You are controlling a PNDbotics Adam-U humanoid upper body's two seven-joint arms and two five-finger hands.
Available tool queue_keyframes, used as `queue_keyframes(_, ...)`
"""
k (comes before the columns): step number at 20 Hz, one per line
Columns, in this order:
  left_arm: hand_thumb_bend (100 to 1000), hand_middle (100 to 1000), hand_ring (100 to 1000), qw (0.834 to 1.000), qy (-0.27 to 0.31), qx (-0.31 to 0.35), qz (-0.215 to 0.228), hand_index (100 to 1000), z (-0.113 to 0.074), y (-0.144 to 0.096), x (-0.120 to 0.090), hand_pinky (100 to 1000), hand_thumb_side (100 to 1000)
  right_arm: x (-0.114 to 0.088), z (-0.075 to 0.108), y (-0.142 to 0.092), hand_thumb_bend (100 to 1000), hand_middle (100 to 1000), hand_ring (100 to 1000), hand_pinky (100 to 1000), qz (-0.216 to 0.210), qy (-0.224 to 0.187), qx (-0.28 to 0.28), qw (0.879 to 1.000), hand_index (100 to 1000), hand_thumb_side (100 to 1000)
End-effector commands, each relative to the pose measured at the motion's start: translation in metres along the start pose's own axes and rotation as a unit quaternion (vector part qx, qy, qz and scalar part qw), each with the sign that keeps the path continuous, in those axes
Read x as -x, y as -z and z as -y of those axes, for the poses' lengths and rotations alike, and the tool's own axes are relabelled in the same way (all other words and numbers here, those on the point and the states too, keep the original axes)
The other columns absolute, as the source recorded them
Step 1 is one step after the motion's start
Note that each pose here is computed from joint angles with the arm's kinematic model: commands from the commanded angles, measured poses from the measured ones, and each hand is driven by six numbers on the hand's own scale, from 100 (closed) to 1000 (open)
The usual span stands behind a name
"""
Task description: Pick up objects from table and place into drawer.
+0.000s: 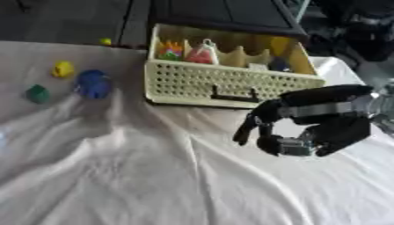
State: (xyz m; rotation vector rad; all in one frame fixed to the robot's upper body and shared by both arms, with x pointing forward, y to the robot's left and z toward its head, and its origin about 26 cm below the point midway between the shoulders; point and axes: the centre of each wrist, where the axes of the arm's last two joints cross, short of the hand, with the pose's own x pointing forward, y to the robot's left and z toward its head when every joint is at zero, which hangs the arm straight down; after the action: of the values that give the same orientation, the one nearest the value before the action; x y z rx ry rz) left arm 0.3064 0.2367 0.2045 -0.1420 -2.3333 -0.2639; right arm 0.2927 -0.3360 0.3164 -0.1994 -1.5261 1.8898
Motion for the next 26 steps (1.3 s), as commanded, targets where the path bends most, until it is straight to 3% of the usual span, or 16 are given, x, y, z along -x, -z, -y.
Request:
queue_keyframes(1, 246, 656, 620, 1.000, 0.004, 0.008, 0.015, 847, 0.002, 0.005, -0.007, 501, 1000, 0.008, 0.009, -0.008, 100, 797, 569, 622, -0.021, 0.006, 0.004, 1.000, 922, 1000)
queue_keyframes(11, 252, 661, 622, 1.000, 0.001, 0.017, 0.011, 851, 0.004, 0.005, -0.007, 506, 1000, 0.044, 0.013, -0.020, 100, 818, 599, 649, -0.062, 0.025, 0.041, 0.997, 927, 1000)
queue_keyframes(26, 253, 663, 624, 1.000, 0.003, 0.027, 0.012, 853, 0.006, 0.006, -0.007, 510, 1000, 0.048, 0.021, -0.022, 100, 821, 593, 650, -0.050, 0.035, 0.057, 0.996, 945, 1000)
